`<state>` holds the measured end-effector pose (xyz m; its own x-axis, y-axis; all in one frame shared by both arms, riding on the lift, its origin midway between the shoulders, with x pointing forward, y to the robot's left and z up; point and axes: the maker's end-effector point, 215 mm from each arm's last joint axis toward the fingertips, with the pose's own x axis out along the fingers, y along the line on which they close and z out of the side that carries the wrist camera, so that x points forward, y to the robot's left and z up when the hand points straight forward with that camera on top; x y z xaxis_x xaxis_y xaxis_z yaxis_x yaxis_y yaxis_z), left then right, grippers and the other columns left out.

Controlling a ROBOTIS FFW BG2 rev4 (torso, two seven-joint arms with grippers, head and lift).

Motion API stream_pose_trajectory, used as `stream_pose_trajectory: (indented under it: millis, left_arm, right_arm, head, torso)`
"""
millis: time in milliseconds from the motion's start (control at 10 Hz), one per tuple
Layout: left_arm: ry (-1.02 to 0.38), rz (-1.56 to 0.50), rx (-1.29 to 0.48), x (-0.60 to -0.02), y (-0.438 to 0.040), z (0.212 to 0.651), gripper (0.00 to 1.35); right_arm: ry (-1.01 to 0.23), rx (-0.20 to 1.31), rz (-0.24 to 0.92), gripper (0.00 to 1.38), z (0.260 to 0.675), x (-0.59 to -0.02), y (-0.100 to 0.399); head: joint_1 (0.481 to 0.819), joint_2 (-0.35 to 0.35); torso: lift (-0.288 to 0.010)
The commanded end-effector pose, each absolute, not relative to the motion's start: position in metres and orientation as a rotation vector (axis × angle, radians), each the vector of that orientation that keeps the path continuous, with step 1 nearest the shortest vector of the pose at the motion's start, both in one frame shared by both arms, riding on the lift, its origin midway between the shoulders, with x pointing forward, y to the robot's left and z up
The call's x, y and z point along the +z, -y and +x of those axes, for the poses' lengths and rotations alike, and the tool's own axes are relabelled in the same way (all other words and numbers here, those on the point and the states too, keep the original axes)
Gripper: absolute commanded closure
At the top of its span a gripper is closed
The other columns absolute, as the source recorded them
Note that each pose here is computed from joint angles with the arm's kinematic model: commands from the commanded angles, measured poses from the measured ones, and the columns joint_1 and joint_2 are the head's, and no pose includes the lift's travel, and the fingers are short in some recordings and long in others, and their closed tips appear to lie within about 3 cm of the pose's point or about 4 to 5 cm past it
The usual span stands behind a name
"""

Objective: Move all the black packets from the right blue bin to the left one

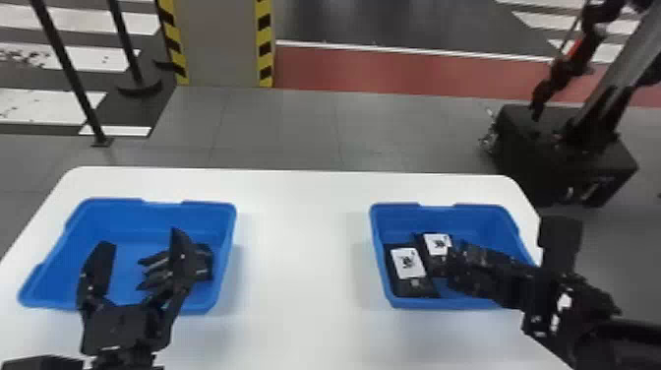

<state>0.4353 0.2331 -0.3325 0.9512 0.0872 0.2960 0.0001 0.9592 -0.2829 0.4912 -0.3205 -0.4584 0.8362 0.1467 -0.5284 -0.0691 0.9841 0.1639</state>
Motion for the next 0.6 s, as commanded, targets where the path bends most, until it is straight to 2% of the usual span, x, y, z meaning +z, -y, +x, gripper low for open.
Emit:
stream_pose_trajectory:
  millis: [0, 500]
  left_arm:
    - [0.314, -0.288, 0.045, -0.332, -0.233, 0.435, 0.09]
    - [0.32, -0.276, 0.039, -0.33, -0.232, 0.434, 0.09]
  right_arm:
    - [-0.592, 0.098, 0.141, 0.34, 0.502, -0.469, 0.329]
    - [-0.622, 0.122, 0.169, 0.34, 0.512, -0.492, 0.316]
  head:
    - [0.695, -0.103]
    - [0.695, -0.11]
  torso:
    - [-0.11]
    - [-0.11]
